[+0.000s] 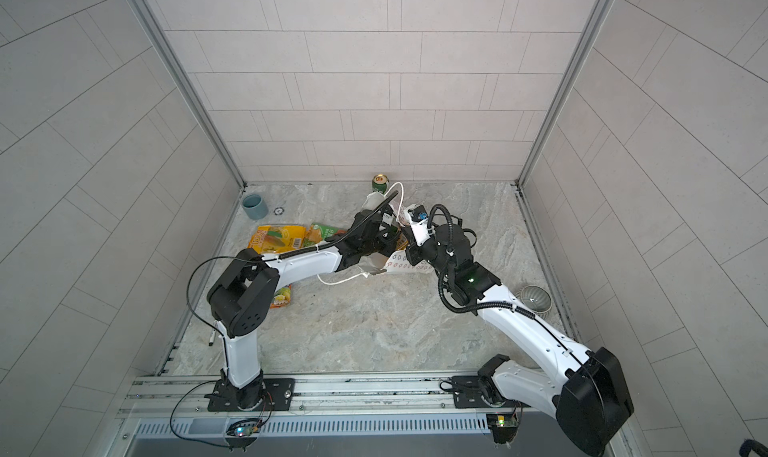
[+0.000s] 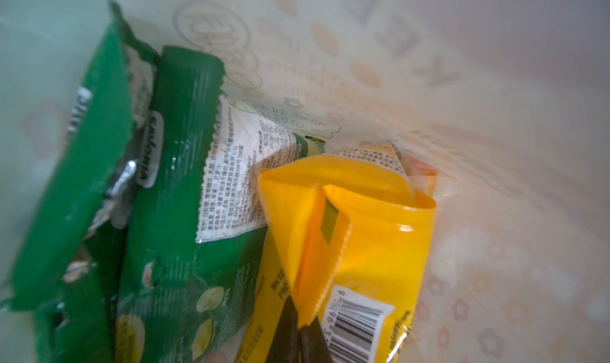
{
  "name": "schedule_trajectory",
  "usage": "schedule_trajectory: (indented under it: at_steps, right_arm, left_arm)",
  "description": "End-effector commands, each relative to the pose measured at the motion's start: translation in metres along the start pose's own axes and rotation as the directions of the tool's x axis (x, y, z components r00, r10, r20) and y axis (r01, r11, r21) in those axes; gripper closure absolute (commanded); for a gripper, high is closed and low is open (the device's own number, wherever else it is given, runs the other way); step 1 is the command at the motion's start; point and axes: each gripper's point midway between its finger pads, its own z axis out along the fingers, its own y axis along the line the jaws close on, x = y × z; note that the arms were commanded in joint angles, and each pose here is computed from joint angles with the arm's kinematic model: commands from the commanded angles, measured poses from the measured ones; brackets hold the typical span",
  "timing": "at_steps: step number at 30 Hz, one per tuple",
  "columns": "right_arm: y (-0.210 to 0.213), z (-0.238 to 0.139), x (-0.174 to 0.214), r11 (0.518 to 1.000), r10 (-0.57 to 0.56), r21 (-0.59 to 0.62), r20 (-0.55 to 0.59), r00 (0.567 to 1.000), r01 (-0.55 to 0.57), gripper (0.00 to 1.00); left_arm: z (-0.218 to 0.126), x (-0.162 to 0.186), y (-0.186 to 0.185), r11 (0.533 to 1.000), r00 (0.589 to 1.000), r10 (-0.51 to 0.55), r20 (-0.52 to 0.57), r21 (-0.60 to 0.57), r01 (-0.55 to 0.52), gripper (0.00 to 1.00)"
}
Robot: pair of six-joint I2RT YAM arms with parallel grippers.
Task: Take the snacks out of the paper bag
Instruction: 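Reach down into the bag and close the left gripper on the yellow packet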
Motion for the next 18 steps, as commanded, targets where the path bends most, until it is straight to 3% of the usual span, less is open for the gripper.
schedule_trajectory:
  at_steps: [1,18]
  right_arm:
    - [-0.003,-0.002,-0.008,1.000,0.022,0.016,0.028,0.999,-0.022,1.00]
    - [-0.024,-0.007,-0.006,0.992,0.045,0.119,0.030,0.999,-0.049,1.00]
  left_arm:
    - [-0.030,-0.040,-0.023,0.998,0.995,0.000,0.097,0.069,-0.006,1.00]
    - [-0.096,-0.051,-0.029,0.999,0.984,-0.022,0.177,0.048,0.014,1.00]
